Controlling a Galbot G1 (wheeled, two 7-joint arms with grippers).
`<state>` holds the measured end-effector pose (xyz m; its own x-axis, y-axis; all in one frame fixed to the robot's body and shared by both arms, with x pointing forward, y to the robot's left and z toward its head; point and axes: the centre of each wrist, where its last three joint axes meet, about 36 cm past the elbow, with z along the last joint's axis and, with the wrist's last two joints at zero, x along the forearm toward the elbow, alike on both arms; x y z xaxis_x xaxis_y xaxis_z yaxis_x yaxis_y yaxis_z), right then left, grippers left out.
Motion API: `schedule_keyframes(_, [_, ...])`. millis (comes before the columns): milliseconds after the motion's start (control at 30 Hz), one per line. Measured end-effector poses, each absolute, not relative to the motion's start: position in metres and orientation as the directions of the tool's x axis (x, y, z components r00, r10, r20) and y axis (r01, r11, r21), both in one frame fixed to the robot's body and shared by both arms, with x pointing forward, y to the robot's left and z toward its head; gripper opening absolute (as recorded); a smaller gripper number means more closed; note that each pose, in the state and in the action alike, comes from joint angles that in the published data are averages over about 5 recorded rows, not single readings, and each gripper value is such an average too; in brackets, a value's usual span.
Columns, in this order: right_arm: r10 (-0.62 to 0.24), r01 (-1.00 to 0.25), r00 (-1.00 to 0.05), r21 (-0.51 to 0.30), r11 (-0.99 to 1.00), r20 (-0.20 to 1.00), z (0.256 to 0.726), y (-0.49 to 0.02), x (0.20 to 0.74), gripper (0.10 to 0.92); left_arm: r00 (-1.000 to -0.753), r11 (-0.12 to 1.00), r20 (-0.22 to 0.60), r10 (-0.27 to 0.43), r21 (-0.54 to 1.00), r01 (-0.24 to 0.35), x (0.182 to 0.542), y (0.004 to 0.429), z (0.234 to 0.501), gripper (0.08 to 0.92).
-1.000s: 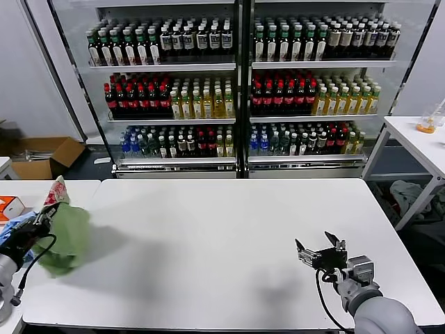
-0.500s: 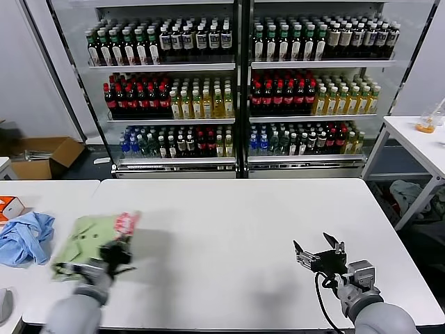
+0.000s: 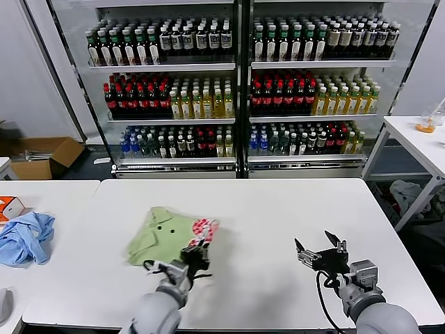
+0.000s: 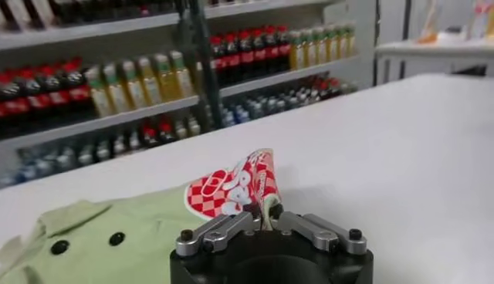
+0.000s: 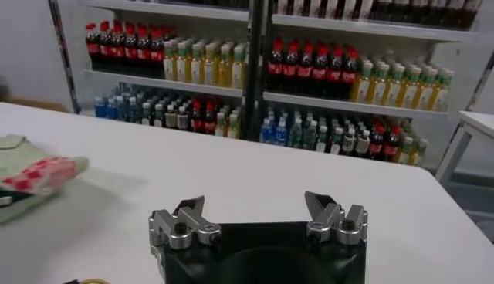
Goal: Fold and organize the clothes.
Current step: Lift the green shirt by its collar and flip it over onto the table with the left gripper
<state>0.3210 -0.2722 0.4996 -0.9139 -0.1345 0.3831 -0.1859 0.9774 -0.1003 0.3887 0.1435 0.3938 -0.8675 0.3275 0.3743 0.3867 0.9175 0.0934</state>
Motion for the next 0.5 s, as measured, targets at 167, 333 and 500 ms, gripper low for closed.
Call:
schedule_keyframes(167, [-0.147,-0.194,-0.914,-0.090,0.977,0.378,0.501,-0.271,0.322,0.823,-0.865,0.916,0.332,0.375,0.009,0.401,0.409,0.115,0.399,0.126])
schedule_keyframes(333, [-0.164,-0.204,-0.914,-0.070,0.976,0.372,0.500,-0.270,0.324,0.823,-0.870,0.912,0.278,0.407,-0.066,0.406,0.419,0.095,0.403,0.257])
schedule_keyframes(500, [-0.181,-0.208,-0.914,-0.037,0.977,0.363,0.496,-0.267,0.329,0.823,-0.880,0.905,0.217,0.424,-0.133,0.403,0.418,0.088,0.406,0.405])
